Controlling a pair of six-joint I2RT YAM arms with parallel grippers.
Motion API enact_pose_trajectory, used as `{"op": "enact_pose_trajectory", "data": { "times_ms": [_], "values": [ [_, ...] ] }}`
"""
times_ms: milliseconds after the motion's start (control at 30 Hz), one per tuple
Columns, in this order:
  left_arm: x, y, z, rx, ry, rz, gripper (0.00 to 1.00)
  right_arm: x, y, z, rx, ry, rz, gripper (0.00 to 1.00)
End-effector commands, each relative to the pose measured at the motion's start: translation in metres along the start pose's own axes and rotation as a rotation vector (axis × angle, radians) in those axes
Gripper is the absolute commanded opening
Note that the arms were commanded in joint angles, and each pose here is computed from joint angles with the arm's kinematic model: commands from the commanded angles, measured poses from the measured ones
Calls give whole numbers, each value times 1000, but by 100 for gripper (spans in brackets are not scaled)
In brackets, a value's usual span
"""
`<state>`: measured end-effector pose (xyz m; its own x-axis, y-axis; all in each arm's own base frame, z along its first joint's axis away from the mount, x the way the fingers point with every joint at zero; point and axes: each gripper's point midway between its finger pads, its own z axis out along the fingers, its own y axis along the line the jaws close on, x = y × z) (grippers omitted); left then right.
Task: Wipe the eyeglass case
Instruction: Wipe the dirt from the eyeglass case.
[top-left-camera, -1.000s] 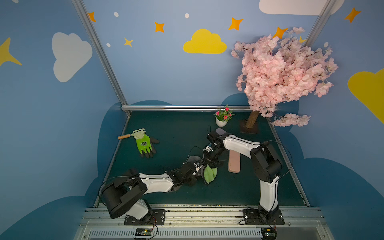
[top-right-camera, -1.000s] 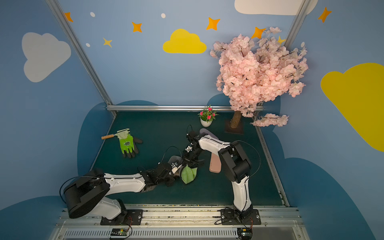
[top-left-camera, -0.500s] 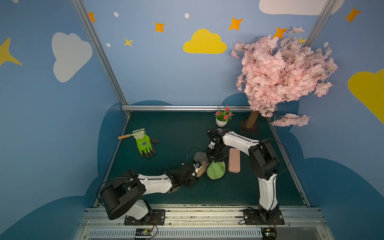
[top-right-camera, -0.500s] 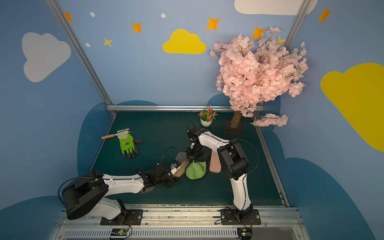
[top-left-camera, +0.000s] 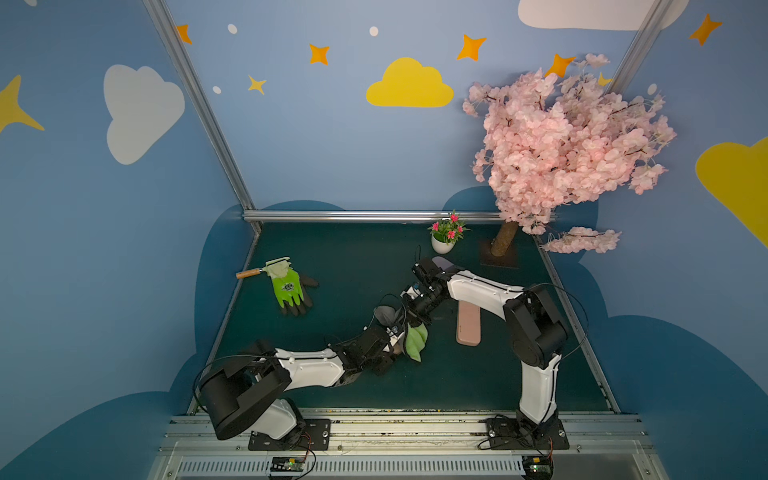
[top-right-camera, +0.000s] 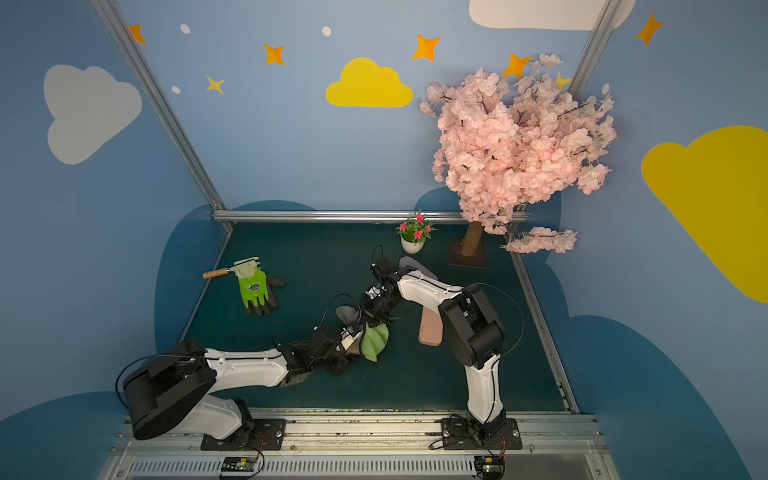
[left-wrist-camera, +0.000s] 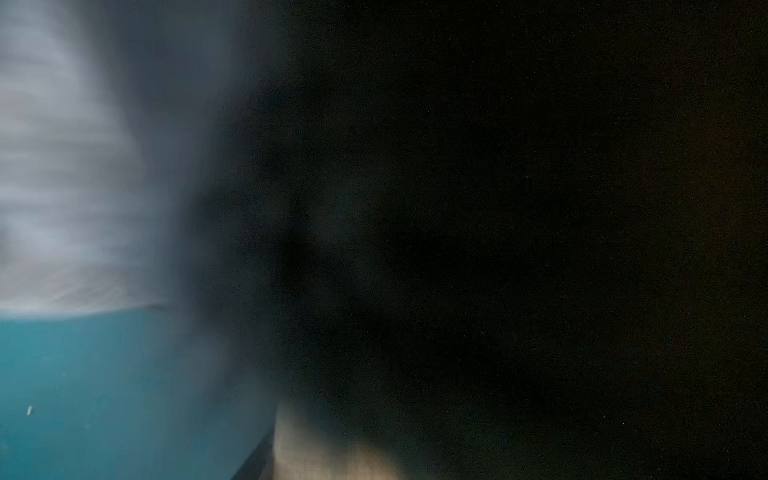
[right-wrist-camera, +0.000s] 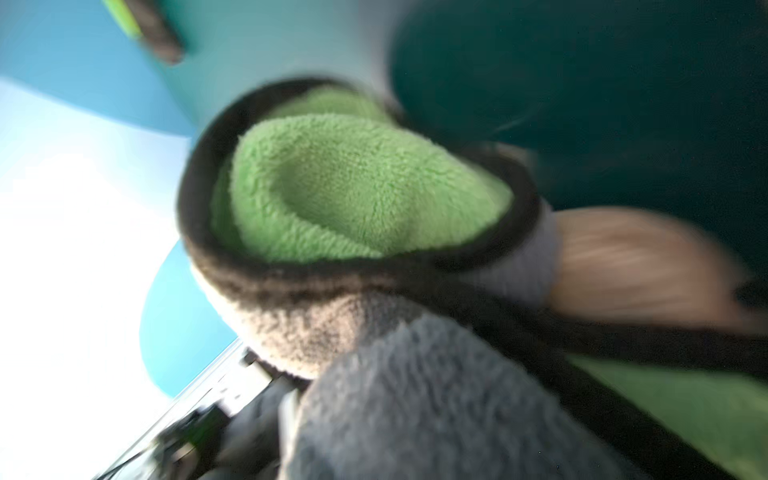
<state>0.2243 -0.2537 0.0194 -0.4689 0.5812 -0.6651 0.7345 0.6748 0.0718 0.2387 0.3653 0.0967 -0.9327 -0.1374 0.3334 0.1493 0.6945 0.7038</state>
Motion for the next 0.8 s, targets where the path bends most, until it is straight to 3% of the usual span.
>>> {"op": "enact_pose_trajectory", "data": {
  "times_ms": [0, 200, 300, 367, 467, 567, 767],
  "values": [
    [2, -3, 3, 15, 7, 9, 8, 22, 37, 6, -146, 88, -2, 0],
    [3, 0, -1, 1, 0, 5, 8, -6, -46, 35, -155, 91, 216, 0],
    [3, -1, 0, 3, 0, 3, 8, -10, -103, 20, 44, 60, 260, 0],
    [3, 0, 0, 1, 0, 1, 8, -17, -146, -3, 273, 6, 252, 0],
    [3, 1, -1, -3, 1, 1, 8, -27, -179, -34, 492, -66, 226, 0],
    [4, 2, -3, -8, 0, -5, 8, -32, -156, -35, 441, -83, 177, 0],
    [4, 1, 1, -3, 11, -4, 8, 8, -24, 8, 180, 13, -40, 0]
  ]
}}
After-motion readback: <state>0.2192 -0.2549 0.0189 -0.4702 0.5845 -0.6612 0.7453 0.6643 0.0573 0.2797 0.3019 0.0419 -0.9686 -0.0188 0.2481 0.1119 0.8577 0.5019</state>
